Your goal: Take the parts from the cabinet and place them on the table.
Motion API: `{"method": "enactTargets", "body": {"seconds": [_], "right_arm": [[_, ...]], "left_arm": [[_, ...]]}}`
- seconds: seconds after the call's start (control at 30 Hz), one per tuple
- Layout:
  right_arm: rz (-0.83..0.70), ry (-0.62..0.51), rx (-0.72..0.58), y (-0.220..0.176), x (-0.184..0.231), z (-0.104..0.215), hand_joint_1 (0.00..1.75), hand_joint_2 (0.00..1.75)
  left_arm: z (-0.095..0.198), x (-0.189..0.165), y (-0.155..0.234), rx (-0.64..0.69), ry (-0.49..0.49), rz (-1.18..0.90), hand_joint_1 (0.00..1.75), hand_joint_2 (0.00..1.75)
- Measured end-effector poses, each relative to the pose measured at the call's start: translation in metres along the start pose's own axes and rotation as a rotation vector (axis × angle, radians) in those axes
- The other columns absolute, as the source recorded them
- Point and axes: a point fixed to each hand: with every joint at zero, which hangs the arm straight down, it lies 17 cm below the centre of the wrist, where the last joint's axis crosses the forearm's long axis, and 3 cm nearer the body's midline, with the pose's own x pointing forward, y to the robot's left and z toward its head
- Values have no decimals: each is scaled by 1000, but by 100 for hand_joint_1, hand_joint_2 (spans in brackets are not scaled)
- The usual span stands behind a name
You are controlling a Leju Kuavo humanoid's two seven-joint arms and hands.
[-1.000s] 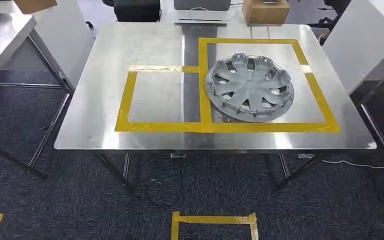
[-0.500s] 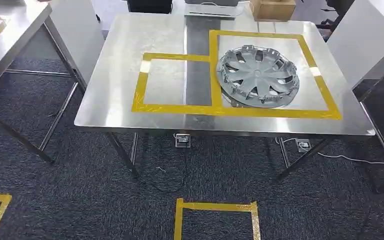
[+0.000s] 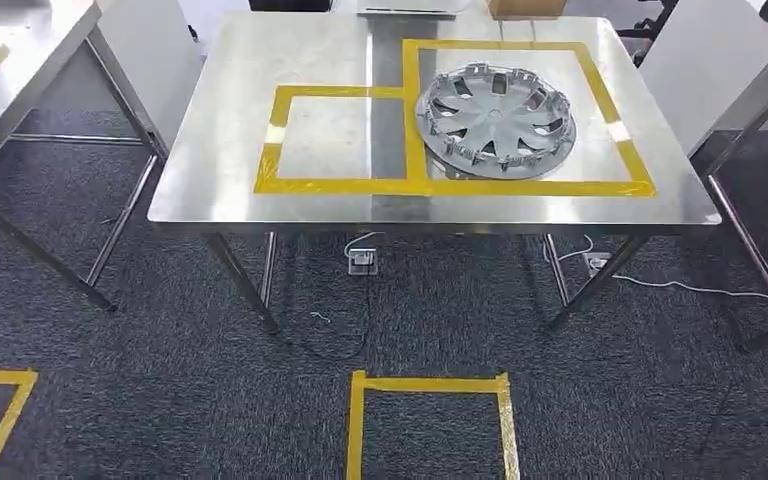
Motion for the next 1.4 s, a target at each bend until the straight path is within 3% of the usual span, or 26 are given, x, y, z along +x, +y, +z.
{"method": "enactTargets", "body": {"seconds": [0.8,1.4], "right_arm": [[-64,3,-24,-20,-1,-5,0,0],[-105,-68,-18,-22,10,-5,0,0]], "left_arm": [[2,10,-9,0,-38,-10,0,0],[3,15,-10,-2,-54,16,0,0]]}}
